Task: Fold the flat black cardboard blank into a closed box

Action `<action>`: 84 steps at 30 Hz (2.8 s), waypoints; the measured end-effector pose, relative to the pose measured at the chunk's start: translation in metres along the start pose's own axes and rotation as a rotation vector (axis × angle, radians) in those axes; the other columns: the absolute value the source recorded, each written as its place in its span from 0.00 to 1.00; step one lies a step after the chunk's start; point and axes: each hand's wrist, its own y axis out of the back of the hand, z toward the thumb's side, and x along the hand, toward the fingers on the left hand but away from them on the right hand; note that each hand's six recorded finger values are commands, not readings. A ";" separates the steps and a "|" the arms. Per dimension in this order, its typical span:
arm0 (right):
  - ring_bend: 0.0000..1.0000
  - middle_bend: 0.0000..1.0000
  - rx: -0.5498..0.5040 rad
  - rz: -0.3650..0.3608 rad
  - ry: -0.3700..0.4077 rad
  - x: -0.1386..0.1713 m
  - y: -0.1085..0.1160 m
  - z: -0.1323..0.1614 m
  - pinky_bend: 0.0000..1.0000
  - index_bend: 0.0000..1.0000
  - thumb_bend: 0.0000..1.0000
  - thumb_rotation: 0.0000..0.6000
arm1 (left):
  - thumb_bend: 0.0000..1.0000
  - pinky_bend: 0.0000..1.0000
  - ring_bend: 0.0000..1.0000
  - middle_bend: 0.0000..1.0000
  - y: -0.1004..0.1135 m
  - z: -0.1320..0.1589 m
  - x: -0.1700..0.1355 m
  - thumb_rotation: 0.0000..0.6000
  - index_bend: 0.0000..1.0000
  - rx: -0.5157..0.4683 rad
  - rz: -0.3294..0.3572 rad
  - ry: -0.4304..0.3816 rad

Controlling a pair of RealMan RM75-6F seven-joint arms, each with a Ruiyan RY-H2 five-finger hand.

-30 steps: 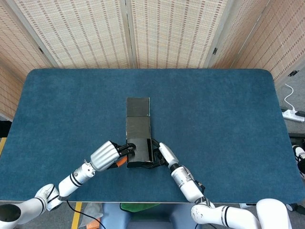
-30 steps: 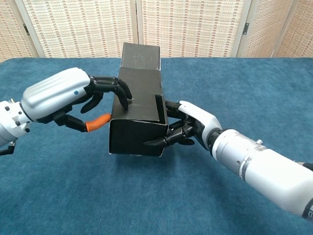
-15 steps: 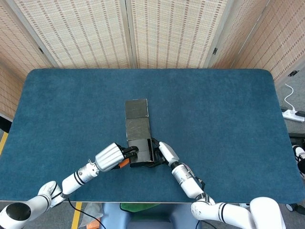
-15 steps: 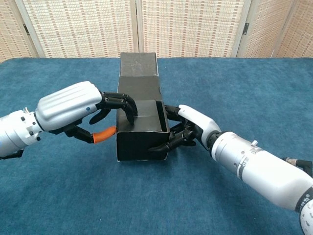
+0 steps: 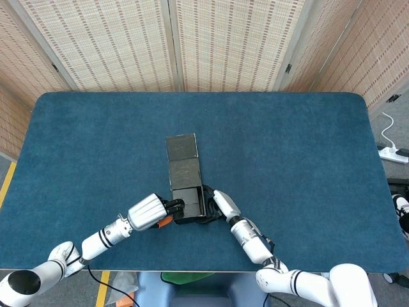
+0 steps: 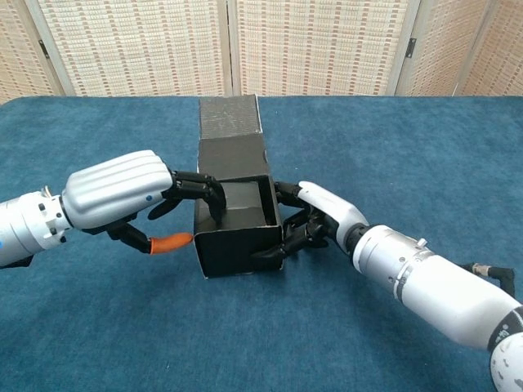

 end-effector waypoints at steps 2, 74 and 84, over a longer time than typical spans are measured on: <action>0.73 0.62 0.004 0.003 0.002 0.001 -0.001 -0.001 1.00 0.59 0.12 1.00 | 0.40 0.91 0.75 0.40 0.000 0.000 0.001 1.00 0.42 0.005 -0.009 -0.002; 0.61 0.02 -0.019 -0.066 -0.020 -0.012 -0.007 0.002 1.00 0.00 0.00 1.00 | 0.36 0.95 0.74 0.19 0.047 -0.006 -0.016 1.00 0.09 -0.120 0.051 0.155; 0.56 0.00 -0.011 -0.012 0.004 0.008 -0.014 0.005 1.00 0.00 0.00 1.00 | 0.34 0.95 0.70 0.11 0.047 -0.028 -0.033 1.00 0.00 -0.489 0.003 0.314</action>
